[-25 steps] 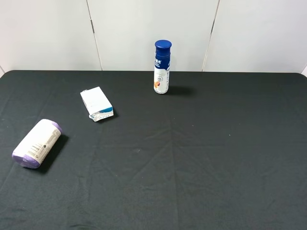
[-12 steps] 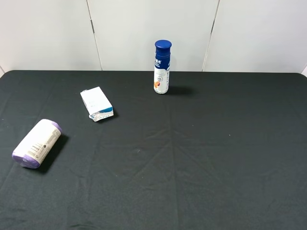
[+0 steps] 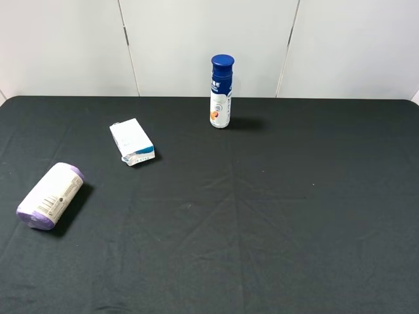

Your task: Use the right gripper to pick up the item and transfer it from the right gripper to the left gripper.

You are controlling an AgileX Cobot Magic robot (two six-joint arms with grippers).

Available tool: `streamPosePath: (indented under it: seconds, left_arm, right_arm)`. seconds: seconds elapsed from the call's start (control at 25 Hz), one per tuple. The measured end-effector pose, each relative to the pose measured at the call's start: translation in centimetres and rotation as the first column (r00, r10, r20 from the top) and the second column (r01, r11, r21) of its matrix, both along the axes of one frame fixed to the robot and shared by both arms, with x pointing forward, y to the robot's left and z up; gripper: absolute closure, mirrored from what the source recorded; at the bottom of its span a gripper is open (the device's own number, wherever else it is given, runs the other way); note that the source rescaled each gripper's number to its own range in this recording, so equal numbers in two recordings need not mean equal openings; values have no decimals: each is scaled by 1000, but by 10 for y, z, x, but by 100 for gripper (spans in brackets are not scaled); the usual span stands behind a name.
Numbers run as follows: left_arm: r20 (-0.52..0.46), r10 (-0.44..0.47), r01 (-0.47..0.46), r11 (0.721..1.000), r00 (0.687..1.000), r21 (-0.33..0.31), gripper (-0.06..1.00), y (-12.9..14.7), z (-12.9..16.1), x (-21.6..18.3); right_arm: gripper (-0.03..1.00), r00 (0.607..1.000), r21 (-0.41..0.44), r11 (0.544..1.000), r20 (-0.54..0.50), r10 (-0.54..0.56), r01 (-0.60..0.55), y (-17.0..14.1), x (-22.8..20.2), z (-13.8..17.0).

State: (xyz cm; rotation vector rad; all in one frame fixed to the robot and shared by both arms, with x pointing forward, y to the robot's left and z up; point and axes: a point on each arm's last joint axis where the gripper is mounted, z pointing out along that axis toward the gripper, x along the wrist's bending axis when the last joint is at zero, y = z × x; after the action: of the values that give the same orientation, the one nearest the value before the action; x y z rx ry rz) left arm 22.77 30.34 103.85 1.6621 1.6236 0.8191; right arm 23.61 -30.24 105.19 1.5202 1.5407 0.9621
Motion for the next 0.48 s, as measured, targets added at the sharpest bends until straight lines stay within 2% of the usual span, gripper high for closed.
streamPosePath:
  seconds: [0.48]
  left_arm:
    - [0,1,-1,1000,1000,1,-6,0,0,0]
  right_arm:
    - [-3,1000,0,1000,0,0,0,0,0,0]
